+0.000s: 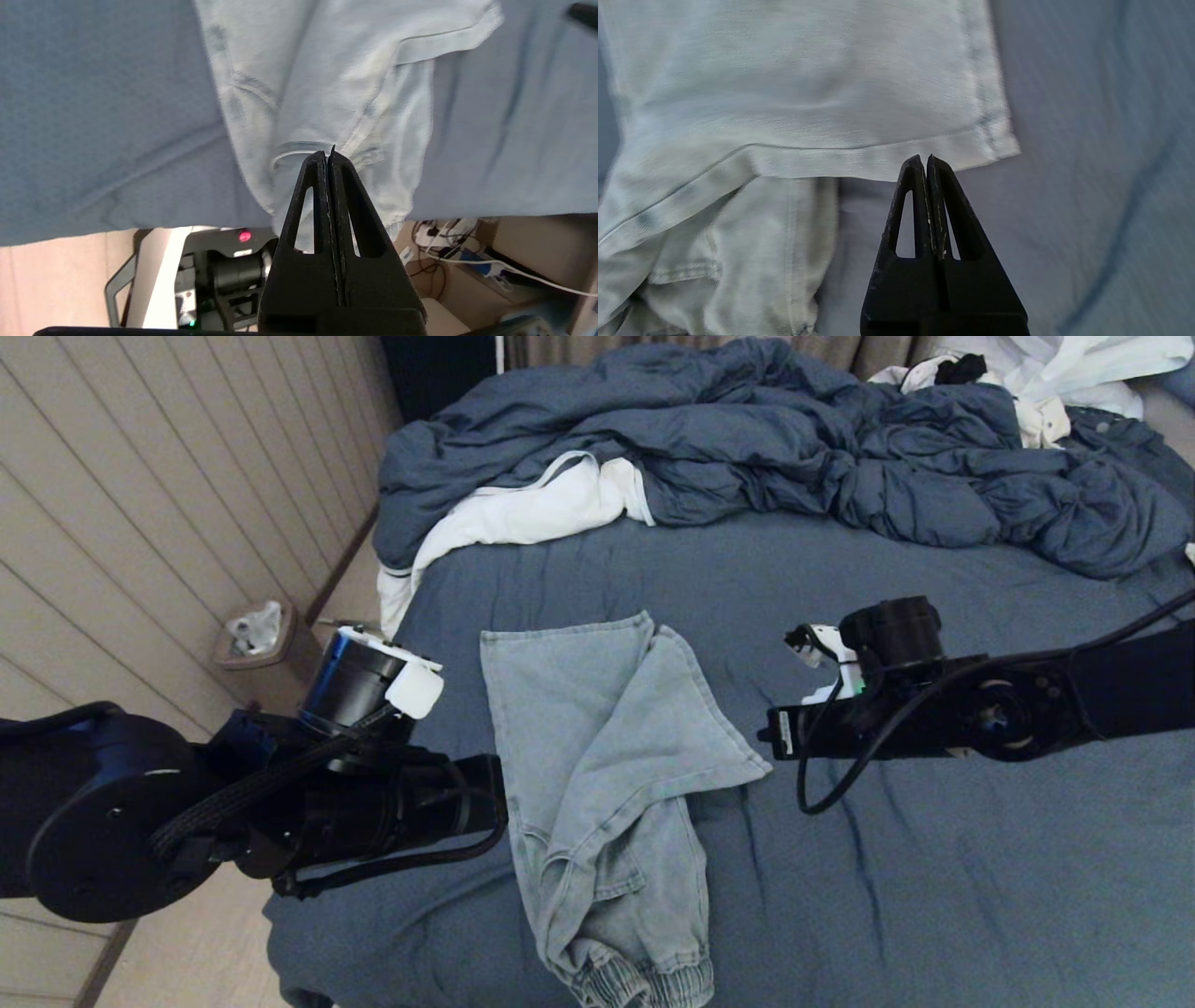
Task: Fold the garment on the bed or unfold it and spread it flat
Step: Fold the blue shorts
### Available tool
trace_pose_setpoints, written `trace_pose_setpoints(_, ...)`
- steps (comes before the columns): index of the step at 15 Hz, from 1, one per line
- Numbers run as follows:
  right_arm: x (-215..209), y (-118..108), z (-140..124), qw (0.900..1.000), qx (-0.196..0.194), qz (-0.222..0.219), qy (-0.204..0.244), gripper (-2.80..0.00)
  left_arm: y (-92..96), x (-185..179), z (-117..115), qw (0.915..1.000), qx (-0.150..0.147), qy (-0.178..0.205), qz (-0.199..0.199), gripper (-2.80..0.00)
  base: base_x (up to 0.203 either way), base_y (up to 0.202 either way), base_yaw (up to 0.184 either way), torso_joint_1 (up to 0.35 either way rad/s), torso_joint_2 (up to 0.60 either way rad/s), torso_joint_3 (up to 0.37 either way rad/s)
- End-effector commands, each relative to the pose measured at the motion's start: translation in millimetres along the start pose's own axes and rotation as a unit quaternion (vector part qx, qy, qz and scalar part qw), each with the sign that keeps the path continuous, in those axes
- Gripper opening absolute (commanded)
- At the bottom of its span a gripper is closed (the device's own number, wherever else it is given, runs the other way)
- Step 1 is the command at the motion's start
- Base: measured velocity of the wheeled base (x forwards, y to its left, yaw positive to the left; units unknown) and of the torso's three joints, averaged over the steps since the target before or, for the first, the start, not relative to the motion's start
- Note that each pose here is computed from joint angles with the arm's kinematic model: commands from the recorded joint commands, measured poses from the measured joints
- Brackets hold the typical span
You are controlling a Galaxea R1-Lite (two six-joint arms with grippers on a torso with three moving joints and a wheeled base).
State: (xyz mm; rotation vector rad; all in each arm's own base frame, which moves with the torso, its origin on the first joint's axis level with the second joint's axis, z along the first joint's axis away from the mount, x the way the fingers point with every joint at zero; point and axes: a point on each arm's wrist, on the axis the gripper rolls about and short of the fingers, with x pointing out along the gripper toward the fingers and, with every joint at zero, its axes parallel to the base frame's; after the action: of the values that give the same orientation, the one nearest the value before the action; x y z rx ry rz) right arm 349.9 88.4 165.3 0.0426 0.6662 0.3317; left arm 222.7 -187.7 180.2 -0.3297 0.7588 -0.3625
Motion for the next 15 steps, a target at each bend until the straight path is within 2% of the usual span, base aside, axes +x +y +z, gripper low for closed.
trace_pose_setpoints(1, 7.2, -12.0, 4.5, 0.999, 0.019, -0.014, 0.028, -2.80, 6.9, 8.8, 3.7, 0.9999, -0.005, 0.000, 0.014, -2.80, 0.000, 0.000, 0.000, 0.000, 0.00, 0.000)
trace_pose_setpoints(2, 6.3, -12.9, 5.6, 0.999, 0.023, -0.016, 0.035, 0.00, 8.1, 10.5, 7.3, 0.9999, -0.008, -0.006, 0.011, -2.80, 0.000, 0.000, 0.000, 0.000, 0.00, 0.000)
trace_pose_setpoints(3, 5.2, -12.1, 9.2, 0.999, 0.023, -0.016, 0.038, 0.00, 12.4, 15.4, 14.9, 0.9996, -0.018, -0.020, 0.001, -2.80, 0.000, 0.000, 0.000, 0.000, 0.00, 0.000)
trace_pose_setpoints(5, 9.8, -12.0, 13.7, 0.998, 0.025, -0.017, 0.051, 0.00, 15.7, 26.7, 15.9, 0.9992, -0.016, -0.025, -0.026, -2.80, 0.000, 0.000, 0.000, 0.000, 0.00, 0.000)
trace_pose_setpoints(11, 58.9, -27.6, 3.2, 0.994, 0.038, -0.028, 0.093, 0.00, 24.2, 24.2, 5.9, 0.9996, -0.017, -0.014, -0.017, -2.80, 0.000, 0.000, 0.000, 0.000, 0.00, 0.000)
trace_pose_setpoints(15, 92.0, -36.3, -8.1, 0.992, 0.044, -0.031, 0.114, 0.00, 27.4, 26.2, 1.0, 0.9994, -0.015, -0.023, -0.023, -2.80, 0.000, 0.000, 0.000, 0.000, 0.00, 0.000)
